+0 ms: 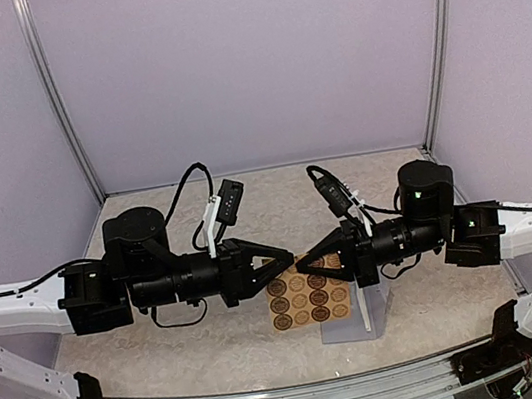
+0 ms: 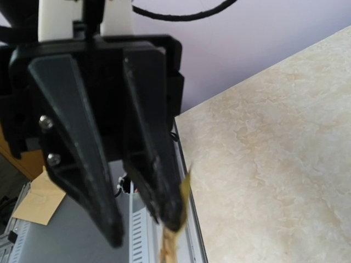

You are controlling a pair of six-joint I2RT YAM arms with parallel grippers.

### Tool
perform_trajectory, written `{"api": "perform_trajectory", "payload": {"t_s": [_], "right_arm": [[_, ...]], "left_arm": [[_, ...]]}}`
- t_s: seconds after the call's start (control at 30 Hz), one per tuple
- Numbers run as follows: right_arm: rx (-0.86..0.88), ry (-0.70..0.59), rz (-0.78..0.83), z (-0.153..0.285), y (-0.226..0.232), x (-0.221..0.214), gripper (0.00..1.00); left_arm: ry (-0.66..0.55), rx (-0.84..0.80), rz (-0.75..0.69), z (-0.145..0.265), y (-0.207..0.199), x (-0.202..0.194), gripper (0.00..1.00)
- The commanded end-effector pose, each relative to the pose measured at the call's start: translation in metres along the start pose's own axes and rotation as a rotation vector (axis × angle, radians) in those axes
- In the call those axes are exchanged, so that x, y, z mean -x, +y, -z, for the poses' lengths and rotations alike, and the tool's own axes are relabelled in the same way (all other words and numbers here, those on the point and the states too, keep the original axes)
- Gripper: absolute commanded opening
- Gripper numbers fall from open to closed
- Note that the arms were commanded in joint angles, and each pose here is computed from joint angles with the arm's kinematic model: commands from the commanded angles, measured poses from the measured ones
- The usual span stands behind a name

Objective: Place the letter into the envelope and seal it

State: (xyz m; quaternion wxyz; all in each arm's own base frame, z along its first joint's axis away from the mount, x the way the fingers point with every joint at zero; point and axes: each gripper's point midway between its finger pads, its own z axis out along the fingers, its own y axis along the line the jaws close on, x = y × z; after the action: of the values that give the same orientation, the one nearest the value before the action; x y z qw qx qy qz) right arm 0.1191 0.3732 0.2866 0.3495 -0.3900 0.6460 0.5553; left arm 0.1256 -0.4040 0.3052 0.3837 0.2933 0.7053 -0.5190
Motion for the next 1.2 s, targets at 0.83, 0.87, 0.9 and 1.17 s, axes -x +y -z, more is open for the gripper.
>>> {"api": "perform_trajectory", "payload": {"t_s": [0.83,0.87,0.9,1.17], "right_arm": [[0.026,0.000,0.008,-0.005,0.009,0.010,0.00],[0.025,0.000,0.008,-0.005,0.009,0.010,0.00],[0.026,0.000,0.009,-0.005,0.009,0.010,0.00],[0.026,0.003,0.009,-0.006,0.009,0.009,0.00]], "left_arm": [[0.041,0.080,-0.015,-0.006,0.019,-0.013,0.11],[0.042,0.085,-0.016,-0.007,0.019,-0.013,0.11],[0.044,0.088,-0.017,-0.007,0.020,-0.014,0.10],[0.038,0.106,-0.025,-0.005,0.022,-0.013,0.13]]}}
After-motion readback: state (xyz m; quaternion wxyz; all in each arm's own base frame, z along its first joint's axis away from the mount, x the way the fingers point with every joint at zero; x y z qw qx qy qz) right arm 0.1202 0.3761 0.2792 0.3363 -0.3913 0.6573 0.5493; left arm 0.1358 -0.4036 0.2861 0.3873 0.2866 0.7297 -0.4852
